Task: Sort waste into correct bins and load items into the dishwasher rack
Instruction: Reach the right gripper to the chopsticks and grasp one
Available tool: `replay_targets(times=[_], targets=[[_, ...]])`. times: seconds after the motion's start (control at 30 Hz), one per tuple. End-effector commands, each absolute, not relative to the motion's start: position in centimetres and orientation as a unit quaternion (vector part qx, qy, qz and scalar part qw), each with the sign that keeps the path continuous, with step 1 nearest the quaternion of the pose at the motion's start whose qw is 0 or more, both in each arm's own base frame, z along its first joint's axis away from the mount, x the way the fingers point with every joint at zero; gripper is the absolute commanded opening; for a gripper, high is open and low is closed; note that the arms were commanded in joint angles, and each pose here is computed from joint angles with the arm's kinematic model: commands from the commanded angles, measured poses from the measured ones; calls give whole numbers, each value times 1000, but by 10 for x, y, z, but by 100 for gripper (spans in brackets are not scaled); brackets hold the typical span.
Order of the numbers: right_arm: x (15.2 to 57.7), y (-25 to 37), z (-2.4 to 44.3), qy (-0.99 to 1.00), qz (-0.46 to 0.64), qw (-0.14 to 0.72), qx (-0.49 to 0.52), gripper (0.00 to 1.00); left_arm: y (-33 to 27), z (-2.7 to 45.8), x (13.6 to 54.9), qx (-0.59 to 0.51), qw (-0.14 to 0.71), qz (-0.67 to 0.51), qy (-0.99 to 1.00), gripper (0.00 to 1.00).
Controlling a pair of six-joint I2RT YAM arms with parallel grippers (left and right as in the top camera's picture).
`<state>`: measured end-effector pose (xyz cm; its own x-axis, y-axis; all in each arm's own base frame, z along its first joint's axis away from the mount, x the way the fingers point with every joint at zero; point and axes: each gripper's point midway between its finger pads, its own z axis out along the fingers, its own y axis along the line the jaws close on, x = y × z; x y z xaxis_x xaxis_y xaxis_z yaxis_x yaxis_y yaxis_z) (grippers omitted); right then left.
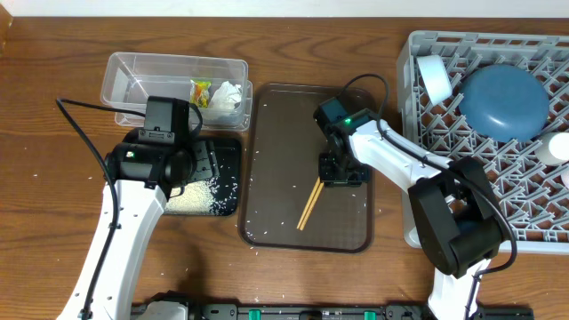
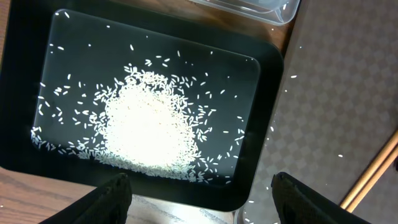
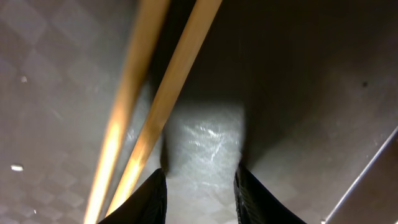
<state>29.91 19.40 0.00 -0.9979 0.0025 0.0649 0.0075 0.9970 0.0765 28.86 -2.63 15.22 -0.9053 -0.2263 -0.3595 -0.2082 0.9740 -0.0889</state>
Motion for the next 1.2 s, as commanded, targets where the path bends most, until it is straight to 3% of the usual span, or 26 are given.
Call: replay_targets(times=[0.0,0.17,0.53,1.17], targets=[[296,193,-14,-999,-24,40,-15,34,-22,151,287,-117,185,-18,975,75],[293,194,-10,-998,-30,49,-16,25,-22,151,287,-118,185,-18,975,75],[320,209,42,-995,-89,-34,-6,30,-23,152,287,-118,186,-18,975,75],[307,202,-20,-999,-25,19,-6,31,-23,151,287,-118,185,-18,975,75]])
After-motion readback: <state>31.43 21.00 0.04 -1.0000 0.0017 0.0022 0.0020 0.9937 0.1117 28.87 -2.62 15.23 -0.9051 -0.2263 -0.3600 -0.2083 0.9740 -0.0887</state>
